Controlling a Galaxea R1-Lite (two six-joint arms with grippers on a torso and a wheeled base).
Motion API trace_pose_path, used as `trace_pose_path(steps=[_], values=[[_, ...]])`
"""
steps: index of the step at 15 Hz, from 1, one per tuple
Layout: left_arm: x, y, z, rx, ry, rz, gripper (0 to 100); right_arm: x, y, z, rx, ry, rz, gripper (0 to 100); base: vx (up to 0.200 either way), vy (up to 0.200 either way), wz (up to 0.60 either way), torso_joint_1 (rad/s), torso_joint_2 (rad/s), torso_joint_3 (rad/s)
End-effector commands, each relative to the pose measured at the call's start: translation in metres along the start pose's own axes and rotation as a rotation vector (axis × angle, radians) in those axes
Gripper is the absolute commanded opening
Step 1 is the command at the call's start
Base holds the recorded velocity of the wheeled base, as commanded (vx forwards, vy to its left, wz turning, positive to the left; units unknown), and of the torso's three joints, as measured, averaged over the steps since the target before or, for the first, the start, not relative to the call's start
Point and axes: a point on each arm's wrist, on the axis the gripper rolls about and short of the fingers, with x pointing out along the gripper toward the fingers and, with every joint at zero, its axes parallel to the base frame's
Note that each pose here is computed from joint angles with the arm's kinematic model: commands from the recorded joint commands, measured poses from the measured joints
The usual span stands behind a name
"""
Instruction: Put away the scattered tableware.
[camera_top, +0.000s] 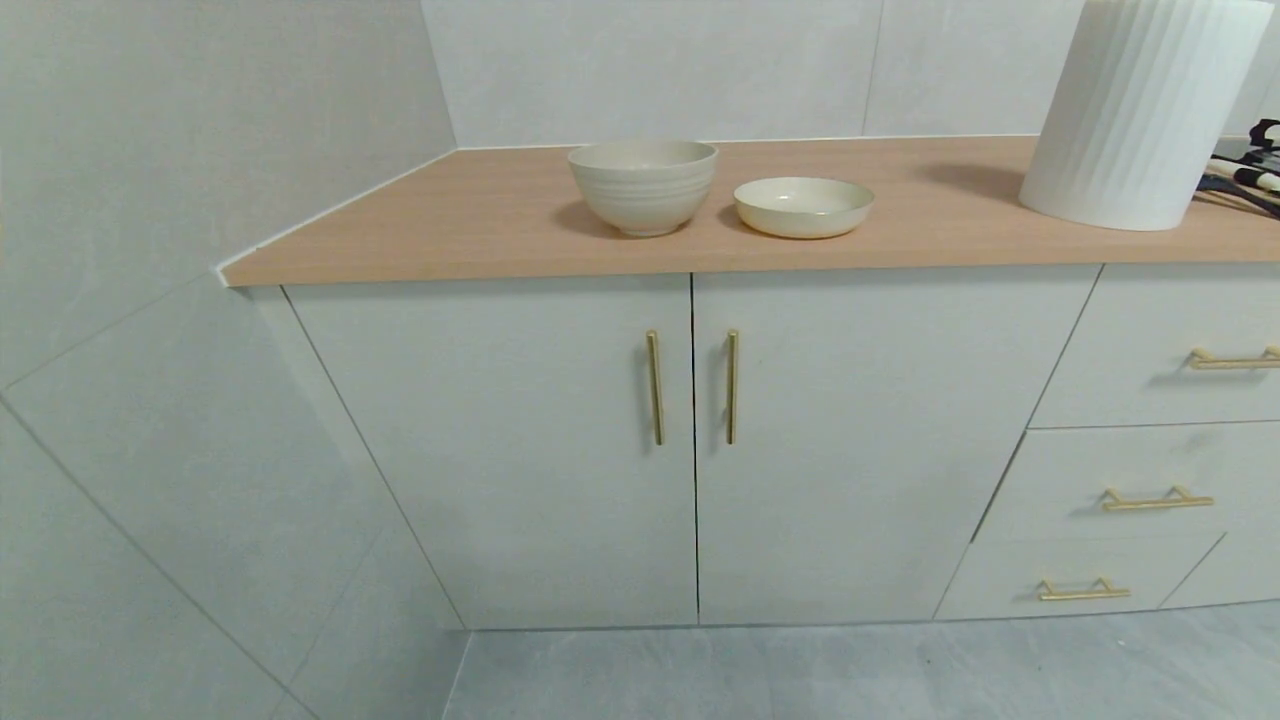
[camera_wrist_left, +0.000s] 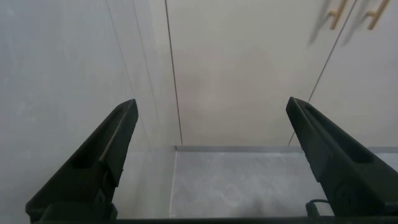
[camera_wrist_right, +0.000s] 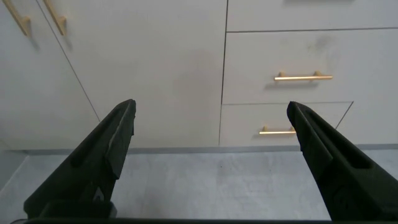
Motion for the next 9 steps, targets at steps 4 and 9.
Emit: trace_pose_path(steps=[4, 9], values=[[0.0001, 0.0, -0.0001, 0.0, 0.001, 0.0, 100, 0.0001, 0.0, 0.0001, 0.0, 0.001, 0.0, 100, 0.05, 0.0, 0.0, 0.001, 0.0, -0.001], [0.0001, 0.0, -0.0001, 0.0, 0.001, 0.0, 100, 0.0001, 0.0, 0.0001, 0.002, 0.001, -0.001, 100, 0.16, 0.0, 0.0, -0.003, 0.0, 0.007]])
